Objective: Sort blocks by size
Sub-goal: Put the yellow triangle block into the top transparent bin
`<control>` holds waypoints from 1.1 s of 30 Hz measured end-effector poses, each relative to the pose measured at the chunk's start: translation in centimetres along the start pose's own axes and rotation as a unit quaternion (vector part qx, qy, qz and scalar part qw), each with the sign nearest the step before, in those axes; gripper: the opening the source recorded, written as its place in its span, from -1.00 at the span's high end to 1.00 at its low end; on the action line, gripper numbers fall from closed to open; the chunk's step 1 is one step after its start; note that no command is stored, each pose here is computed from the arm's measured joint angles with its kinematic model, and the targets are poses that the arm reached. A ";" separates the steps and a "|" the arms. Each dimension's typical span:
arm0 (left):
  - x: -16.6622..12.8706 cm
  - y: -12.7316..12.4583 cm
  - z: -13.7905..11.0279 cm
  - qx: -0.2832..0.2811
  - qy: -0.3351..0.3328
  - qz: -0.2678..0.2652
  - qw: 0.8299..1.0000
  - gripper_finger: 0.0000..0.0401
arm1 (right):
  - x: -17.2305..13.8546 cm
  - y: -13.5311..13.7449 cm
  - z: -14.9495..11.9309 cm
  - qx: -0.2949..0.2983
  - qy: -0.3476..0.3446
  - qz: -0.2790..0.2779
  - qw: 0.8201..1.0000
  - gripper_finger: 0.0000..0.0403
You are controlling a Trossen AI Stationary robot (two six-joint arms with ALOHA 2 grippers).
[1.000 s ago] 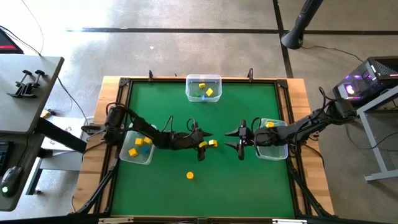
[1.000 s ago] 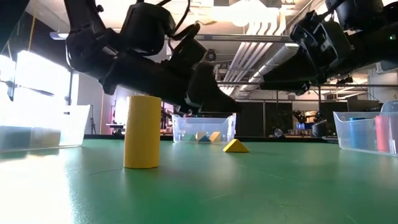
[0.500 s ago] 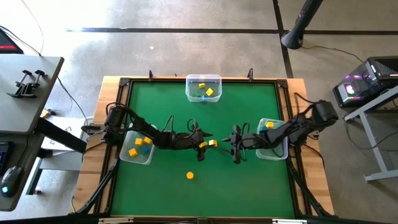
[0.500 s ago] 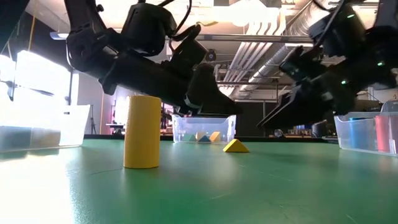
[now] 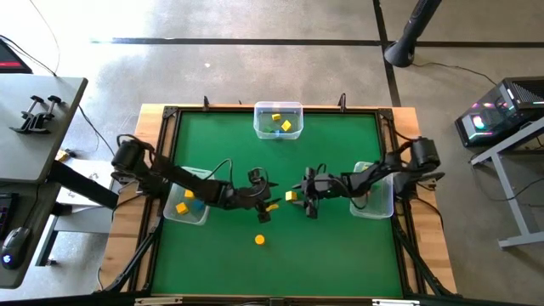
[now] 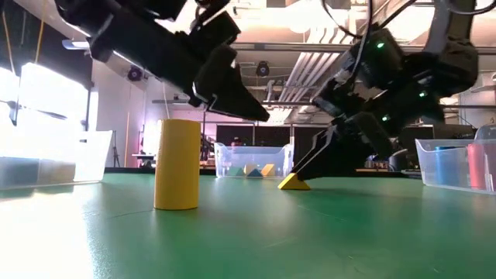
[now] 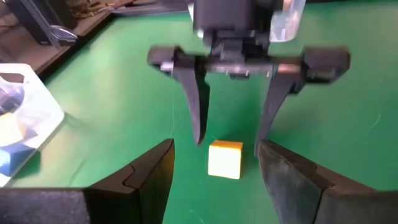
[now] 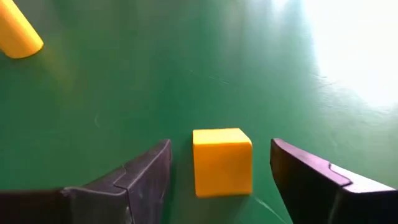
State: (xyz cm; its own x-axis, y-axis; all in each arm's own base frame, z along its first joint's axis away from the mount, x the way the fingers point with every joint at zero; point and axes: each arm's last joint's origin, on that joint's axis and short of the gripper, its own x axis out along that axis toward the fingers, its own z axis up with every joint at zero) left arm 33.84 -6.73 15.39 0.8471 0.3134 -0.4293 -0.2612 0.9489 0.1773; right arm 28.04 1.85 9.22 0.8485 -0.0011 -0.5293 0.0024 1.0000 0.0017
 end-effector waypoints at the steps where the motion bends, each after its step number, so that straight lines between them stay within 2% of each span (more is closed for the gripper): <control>1: -0.1 0.0 0.1 0.004 -0.001 0.003 1.000 -0.09 | 0.4 -0.1 0.0 -0.001 0.002 0.002 1.000 -0.30; 6: -0.2 -0.1 0.1 0.002 -0.001 0.014 1.000 -0.09 | 1.6 -0.3 -0.3 -0.021 0.013 0.005 1.000 -0.15; 12: -0.2 -0.2 -0.6 -0.002 0.022 0.016 1.000 -0.09 | 1.7 -0.1 -0.3 -0.051 0.014 0.010 0.999 0.35; 19: -1.8 -0.7 -2.0 -0.011 0.103 0.028 0.994 -0.09 | 1.1 -1.5 1.2 -0.044 0.016 -0.017 0.999 0.35; 23: -2.5 -0.9 -3.1 -0.013 0.141 0.066 0.988 -0.09 | 1.0 -5.3 5.8 -0.044 0.023 -0.060 0.997 0.35; 28: -2.9 -0.8 -3.9 -0.017 0.160 0.093 0.982 -0.09 | 0.9 -12.3 12.5 -0.011 0.034 -0.057 0.998 0.35; 31: -2.9 -0.8 -3.9 -0.020 0.160 0.103 0.982 -0.09 | 1.0 -16.4 14.6 0.012 0.048 -0.084 0.995 0.35; 33: -3.0 -0.8 -3.9 -0.018 0.160 0.104 0.981 -0.09 | 1.5 -19.0 15.1 0.020 0.061 -0.090 0.994 0.35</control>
State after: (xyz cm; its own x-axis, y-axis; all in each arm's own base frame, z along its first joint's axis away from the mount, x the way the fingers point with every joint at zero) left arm 29.73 -8.28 13.02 0.5859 0.4913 -0.6444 -0.4341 0.8618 0.2624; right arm 37.27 -17.14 21.24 0.7622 -0.1780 -0.6224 0.1715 0.9826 -0.0710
